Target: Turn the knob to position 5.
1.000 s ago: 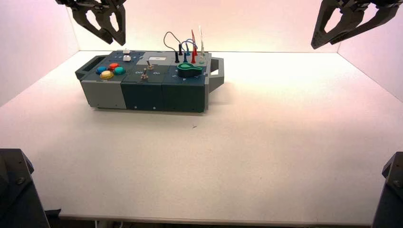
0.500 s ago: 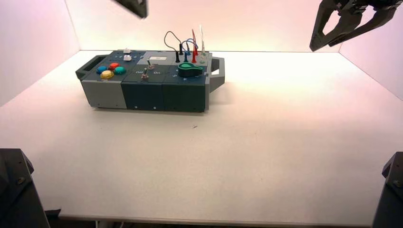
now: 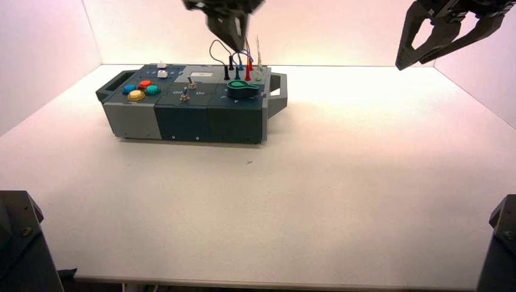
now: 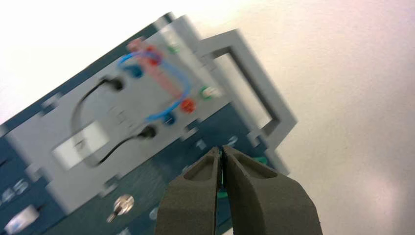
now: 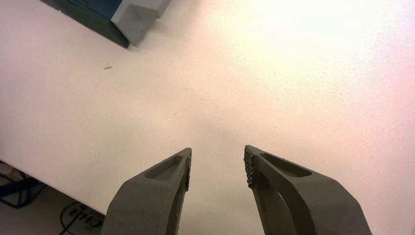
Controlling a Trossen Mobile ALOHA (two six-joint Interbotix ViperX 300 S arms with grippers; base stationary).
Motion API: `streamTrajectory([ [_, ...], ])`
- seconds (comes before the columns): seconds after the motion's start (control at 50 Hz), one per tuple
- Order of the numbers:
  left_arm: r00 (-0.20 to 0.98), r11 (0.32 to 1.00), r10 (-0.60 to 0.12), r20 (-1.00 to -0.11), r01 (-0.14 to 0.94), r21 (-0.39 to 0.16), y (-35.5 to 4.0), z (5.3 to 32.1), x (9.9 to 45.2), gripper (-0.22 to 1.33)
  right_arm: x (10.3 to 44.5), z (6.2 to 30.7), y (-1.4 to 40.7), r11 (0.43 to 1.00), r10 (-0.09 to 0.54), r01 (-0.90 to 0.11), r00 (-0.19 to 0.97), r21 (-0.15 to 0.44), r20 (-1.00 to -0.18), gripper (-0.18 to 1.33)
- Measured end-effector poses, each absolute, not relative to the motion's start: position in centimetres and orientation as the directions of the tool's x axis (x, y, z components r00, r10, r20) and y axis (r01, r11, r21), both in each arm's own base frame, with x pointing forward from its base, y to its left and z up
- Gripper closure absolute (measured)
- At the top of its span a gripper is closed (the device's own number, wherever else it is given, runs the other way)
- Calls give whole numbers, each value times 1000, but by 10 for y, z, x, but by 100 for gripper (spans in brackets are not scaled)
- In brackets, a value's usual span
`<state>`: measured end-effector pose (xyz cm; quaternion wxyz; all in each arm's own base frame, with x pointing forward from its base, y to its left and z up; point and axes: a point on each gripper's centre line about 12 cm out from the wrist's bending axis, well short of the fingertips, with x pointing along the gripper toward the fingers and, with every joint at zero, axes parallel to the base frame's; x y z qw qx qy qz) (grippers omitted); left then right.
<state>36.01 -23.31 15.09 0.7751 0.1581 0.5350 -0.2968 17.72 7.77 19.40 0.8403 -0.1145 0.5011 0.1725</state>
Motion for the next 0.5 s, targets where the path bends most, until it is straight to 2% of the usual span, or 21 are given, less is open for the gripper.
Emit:
streamTrajectory([
  [0.18, 242, 748, -302, -922, 660, -72, -255, 146, 362, 122, 177, 193, 78, 915, 175, -403, 437, -17, -882, 6],
  [0.5, 189, 749, -269, -944, 658, -82, -253, 125, 362, 127, 177, 194, 77, 916, 176, -401, 439, -17, -881, 6],
])
